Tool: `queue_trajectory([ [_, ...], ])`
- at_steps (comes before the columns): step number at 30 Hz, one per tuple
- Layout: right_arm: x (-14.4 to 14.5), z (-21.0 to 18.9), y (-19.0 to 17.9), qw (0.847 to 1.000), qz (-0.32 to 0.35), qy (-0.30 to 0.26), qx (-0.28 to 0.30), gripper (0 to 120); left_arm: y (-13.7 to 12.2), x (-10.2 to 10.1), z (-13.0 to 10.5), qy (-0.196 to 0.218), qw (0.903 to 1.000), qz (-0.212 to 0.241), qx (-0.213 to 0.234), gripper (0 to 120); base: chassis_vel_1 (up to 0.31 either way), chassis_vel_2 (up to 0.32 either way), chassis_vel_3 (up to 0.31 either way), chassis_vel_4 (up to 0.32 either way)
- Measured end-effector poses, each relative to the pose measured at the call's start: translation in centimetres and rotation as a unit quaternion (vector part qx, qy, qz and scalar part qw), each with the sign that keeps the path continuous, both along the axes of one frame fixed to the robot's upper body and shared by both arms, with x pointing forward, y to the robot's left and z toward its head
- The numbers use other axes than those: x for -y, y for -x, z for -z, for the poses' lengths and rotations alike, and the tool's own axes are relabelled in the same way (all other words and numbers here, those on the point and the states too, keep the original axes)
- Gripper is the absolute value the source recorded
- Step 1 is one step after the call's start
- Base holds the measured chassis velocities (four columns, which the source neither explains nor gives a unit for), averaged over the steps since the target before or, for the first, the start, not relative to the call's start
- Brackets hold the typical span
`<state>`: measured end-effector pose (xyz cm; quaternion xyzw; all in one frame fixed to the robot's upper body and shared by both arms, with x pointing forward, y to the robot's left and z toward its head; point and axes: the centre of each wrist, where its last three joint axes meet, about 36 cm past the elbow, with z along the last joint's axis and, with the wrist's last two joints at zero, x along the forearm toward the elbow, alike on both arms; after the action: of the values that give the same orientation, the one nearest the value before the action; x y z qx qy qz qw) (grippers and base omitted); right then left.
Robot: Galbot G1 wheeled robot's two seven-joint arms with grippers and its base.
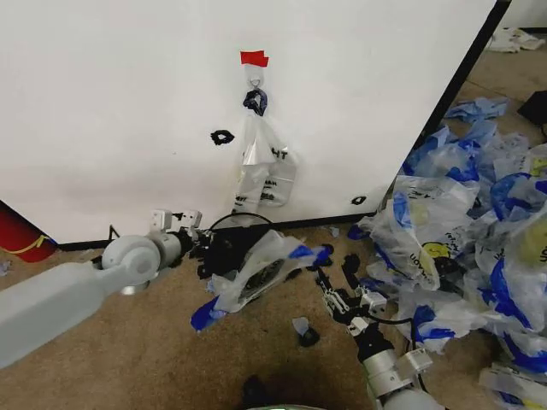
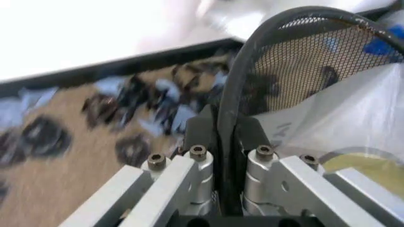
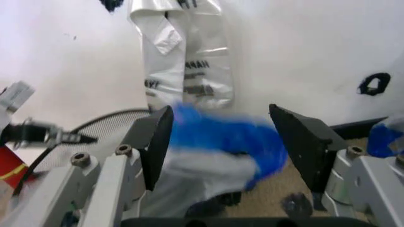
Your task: Pick up the garbage bag from the wall and place it over the trash bin.
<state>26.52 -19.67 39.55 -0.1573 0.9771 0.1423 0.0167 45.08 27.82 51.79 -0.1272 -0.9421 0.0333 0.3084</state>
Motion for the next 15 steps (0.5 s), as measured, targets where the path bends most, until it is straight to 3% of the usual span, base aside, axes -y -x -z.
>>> queue_trajectory([
  [7, -0.4, -0.5, -0.4, 1.0, -0.006, -0.002, 0.005, 59, 3.0, 1.3, 0.5, -0.008, 0.9966, -0.08, -0.015, 3, 0.0, 0.0, 0.0, 0.0],
  [15, -0.3, -0.8, -0.9, 1.0, -0.006, -0.002, 0.011, 59, 3.7, 3.5, 0.1, 0.025, 0.989, -0.145, -0.021, 3, 0.0, 0.0, 0.0, 0.0],
])
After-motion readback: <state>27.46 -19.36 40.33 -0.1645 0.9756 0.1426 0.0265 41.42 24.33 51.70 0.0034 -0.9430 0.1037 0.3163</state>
